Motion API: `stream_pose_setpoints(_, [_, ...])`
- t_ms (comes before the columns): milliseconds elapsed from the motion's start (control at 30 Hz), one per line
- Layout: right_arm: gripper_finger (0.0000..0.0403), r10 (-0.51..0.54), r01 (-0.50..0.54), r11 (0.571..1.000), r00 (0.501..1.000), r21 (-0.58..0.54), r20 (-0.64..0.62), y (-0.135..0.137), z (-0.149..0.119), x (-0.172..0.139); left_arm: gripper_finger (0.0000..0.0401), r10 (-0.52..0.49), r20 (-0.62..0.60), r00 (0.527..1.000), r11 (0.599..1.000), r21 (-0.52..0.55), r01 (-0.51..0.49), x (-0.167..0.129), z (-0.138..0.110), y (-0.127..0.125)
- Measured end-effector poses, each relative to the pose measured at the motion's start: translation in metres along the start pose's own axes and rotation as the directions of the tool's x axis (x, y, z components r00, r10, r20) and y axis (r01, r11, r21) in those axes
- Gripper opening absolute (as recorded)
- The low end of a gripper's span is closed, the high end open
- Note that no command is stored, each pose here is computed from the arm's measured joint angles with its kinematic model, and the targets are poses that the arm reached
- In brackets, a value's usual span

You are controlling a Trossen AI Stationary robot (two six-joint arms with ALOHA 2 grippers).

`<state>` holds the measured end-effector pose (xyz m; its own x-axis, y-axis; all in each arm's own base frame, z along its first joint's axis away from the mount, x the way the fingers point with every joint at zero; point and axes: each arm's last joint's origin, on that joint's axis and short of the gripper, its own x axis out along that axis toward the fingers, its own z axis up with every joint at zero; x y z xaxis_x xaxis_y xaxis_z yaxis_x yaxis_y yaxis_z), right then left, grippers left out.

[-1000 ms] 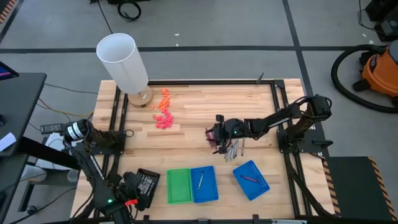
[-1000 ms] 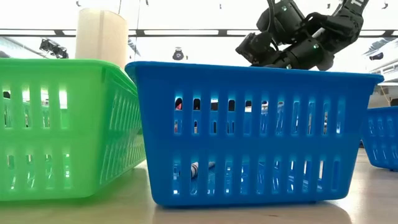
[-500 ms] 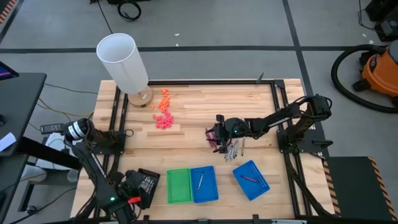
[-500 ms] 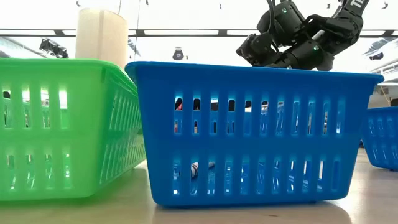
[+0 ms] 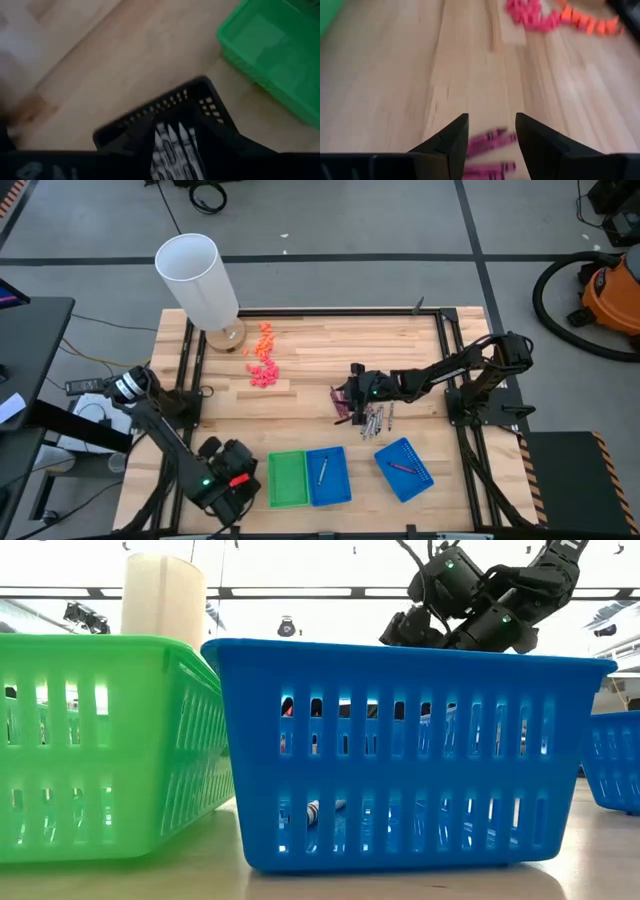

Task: Sort crayons
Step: Put the black crayon into the left blue bin

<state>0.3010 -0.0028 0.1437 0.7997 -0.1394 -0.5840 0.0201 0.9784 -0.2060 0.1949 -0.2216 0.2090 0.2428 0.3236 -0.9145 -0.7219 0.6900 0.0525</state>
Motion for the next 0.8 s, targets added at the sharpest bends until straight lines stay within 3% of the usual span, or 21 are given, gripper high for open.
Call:
stream_pose_setpoints(367, [0.0173,-0.089,0.088,0.996,0.979,-0.010,-0.184,-0.006,0.000,0.000,0.0146,0.073,0.043,0.996,0.984,0.160,-0.079,0.013,0.032,0.002])
stream_pose_setpoints(800, [0.0167,-0.142,0.181,0.976,0.948,0.118,-0.284,-0.055,0.003,0.001,0.0146,0.082,0.102,0.991,0.966,0.235,-0.104,0.017,0.043,0.002])
